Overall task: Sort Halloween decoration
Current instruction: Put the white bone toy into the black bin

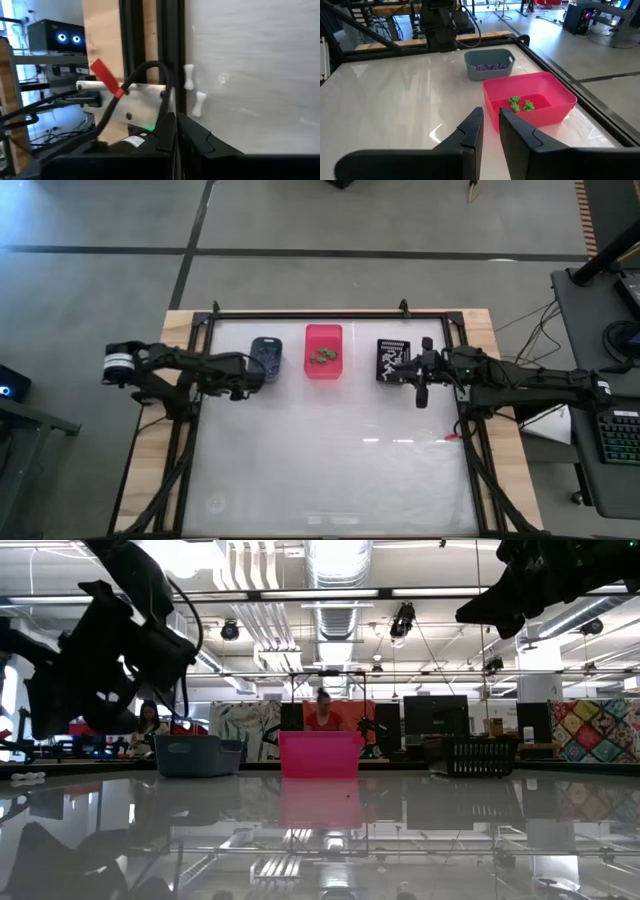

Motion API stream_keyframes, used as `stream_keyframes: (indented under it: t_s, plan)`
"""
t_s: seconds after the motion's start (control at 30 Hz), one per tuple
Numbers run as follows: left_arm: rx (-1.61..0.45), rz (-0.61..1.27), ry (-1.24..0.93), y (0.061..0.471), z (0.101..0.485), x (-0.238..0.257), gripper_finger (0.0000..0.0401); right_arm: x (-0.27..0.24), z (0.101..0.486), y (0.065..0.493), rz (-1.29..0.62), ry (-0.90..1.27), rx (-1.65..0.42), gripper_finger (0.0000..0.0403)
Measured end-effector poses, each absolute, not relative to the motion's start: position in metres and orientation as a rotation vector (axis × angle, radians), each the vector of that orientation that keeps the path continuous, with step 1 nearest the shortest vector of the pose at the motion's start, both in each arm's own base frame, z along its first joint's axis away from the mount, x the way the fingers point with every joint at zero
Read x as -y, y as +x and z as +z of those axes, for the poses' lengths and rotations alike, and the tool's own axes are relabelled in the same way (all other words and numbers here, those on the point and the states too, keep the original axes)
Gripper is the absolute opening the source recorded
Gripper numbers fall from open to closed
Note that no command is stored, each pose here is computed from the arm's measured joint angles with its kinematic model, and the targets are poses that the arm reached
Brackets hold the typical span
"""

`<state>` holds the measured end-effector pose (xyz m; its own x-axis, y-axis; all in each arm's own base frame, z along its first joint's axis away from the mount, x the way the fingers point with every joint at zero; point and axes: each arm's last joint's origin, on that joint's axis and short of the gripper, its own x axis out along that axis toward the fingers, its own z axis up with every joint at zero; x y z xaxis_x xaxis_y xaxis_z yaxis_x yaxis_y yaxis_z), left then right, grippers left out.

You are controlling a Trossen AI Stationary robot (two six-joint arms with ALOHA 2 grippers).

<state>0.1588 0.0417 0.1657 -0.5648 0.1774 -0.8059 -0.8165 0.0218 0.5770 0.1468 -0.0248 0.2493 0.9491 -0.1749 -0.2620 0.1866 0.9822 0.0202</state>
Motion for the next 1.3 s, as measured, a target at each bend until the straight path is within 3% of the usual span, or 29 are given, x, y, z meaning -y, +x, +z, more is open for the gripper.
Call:
stream_keyframes:
  t_s: [1.03, 1.3]
  plan:
    - [-1.734, 1.693, -0.593, 0.17, 0.123, -0.043, 0.0, 0.025, 0.249, 0.147, -0.182, 0.053, -0.261, 0.0053]
    - [-1.682, 1.648, -0.63, 0.176, 0.132, -0.042, 0.0, 0.025, 0.248, 0.146, -0.184, 0.072, -0.276, 0.0053]
